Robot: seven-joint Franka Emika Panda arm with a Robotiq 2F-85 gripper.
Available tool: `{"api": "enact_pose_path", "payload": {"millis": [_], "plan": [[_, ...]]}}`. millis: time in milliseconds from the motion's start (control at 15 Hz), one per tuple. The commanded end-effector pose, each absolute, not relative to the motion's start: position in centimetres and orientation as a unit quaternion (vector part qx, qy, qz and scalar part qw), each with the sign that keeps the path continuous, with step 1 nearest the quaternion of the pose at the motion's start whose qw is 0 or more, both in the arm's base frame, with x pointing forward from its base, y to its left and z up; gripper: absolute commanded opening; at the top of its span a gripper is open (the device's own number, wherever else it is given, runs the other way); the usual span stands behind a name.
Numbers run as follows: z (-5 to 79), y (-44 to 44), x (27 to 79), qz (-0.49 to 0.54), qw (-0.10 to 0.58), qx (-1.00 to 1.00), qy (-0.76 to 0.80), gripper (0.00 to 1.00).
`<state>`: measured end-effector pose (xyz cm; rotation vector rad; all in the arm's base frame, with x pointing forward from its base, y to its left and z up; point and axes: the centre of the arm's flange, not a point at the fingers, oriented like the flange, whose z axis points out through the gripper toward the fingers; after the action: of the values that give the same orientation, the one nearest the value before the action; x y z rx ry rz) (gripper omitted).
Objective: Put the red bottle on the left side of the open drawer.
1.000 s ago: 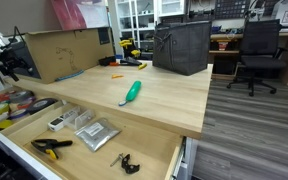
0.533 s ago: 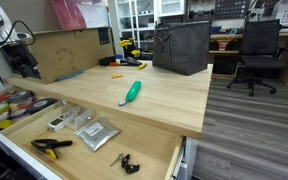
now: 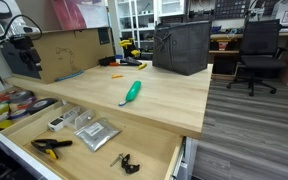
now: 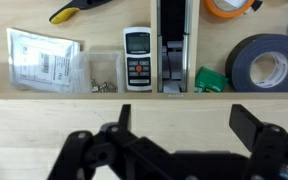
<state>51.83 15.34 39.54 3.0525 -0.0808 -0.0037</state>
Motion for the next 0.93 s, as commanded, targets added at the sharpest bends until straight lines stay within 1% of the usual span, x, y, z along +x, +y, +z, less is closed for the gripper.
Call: {"api": "enact_pose_path", "payload": {"millis": [0, 267, 533, 867], "plan": [[43.3, 13.2, 52.3, -0.003, -0.010, 0.999, -0.051, 1.00], [46.6, 11.4, 53.3, -0.003, -0.050, 0.997, -0.061, 1.00], [49.6, 11.2, 53.9, -0.004, -0.058, 0.997, -0.055, 1.00], [52.6, 10.8, 53.9, -0.034, -0.064, 0.996, -0.046, 1.00]]}}
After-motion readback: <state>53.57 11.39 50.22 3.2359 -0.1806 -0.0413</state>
